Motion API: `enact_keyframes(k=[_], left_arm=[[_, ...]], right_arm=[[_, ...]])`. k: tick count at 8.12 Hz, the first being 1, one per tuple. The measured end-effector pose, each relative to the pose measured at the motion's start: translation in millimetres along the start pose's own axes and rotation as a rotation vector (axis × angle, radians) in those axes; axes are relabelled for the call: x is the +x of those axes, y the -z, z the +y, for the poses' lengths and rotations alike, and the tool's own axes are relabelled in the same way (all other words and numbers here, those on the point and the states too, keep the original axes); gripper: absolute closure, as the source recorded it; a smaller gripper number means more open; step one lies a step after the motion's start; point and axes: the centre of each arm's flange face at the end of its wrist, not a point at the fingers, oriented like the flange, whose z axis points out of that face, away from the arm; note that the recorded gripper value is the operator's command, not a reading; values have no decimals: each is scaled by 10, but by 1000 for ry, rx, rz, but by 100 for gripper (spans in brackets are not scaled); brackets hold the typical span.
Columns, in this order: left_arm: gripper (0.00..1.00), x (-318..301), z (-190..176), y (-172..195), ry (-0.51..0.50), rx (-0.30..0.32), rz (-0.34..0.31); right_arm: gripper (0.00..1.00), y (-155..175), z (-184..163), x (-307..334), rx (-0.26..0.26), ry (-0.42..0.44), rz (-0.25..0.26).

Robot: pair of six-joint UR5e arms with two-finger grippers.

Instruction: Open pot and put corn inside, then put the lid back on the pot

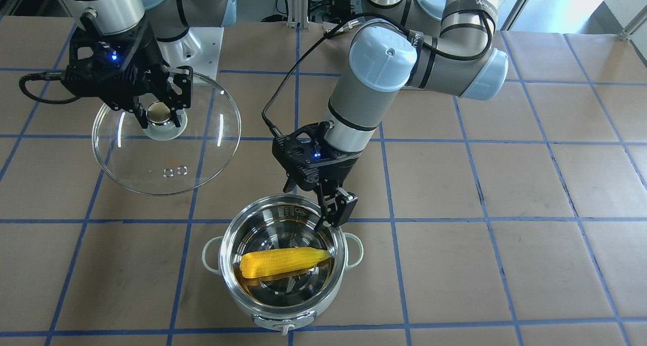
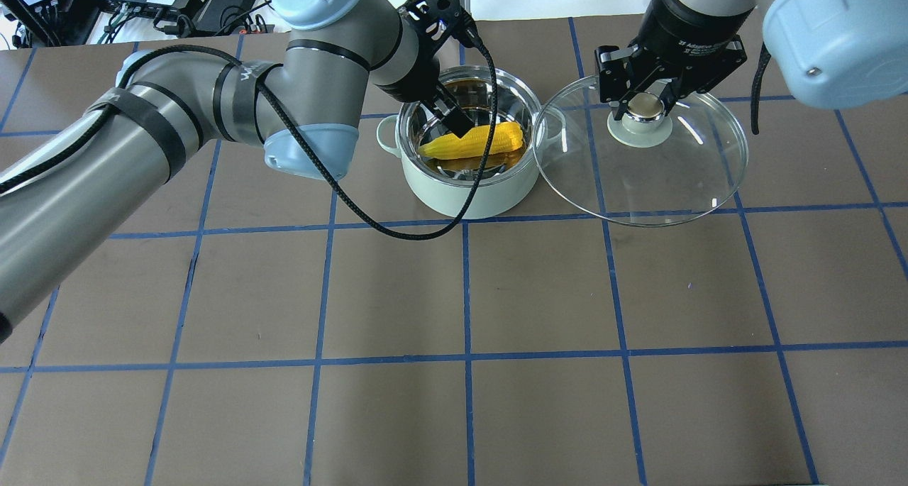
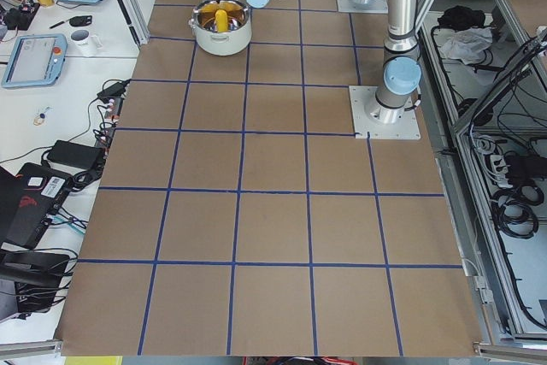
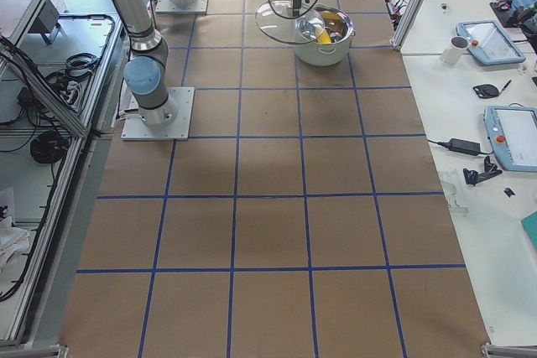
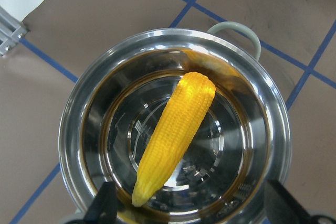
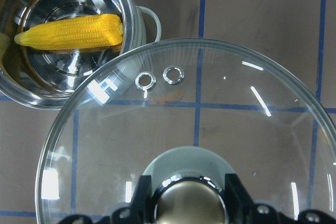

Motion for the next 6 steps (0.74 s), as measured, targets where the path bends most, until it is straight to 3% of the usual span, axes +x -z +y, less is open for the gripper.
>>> enact_keyframes(k=[1,4,6], left_arm=[[0,-54,61,166,74,-19,3],[0,-410,349,624,476,-68,-31],[0,-649,699,1037,652,-140,-58]], right_arm=[[64,19,-36,-1,9,-5,2],[64,-108,-508,-125,70,-29,3],[65,-560,-850,-702,123,-74,-23]])
